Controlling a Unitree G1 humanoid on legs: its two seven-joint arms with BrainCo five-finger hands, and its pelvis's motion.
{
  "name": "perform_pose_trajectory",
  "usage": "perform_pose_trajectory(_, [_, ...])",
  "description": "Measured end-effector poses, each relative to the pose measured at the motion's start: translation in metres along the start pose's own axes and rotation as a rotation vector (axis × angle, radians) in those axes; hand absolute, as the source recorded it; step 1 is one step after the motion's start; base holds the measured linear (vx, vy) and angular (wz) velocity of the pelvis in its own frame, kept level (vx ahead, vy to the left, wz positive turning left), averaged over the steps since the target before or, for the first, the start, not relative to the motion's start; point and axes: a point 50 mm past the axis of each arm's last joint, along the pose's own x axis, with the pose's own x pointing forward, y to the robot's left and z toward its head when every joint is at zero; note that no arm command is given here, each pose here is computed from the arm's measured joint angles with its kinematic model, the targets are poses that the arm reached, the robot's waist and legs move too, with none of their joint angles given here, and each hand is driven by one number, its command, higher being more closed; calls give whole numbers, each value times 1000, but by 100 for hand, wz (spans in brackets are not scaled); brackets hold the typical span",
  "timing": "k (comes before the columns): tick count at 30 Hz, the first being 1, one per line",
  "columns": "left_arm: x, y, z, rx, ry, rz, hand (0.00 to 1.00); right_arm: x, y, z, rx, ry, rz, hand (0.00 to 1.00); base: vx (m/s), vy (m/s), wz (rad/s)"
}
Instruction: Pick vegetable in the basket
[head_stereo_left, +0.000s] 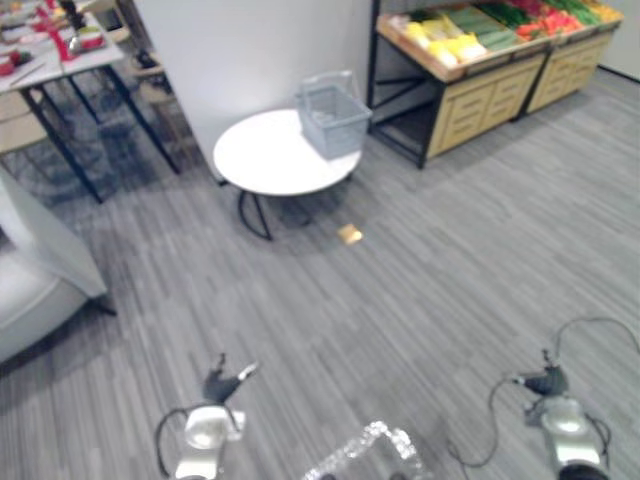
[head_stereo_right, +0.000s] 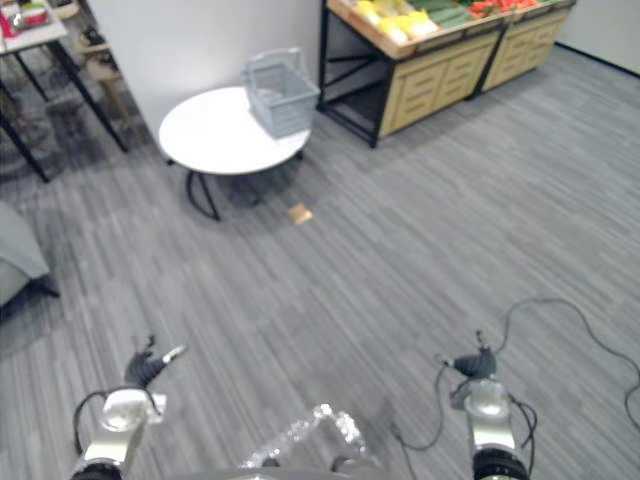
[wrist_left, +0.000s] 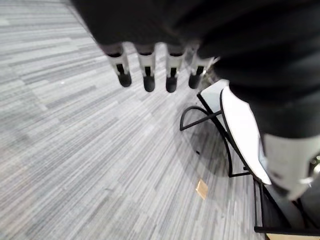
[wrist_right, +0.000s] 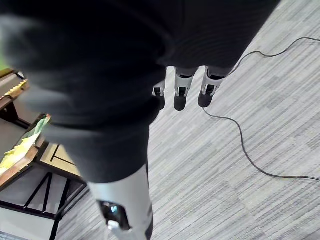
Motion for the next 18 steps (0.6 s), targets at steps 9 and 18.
perform_pose_trajectory(9, [0,-1,-1,-7,3,-1,0,-3,9,-3,-23,6,43,0,42,-5,-8])
perform_pose_trajectory(18, [-1,0,-3,-48,19,30,0,-6,29,-1,14,7,80,0,-36,-76,-2])
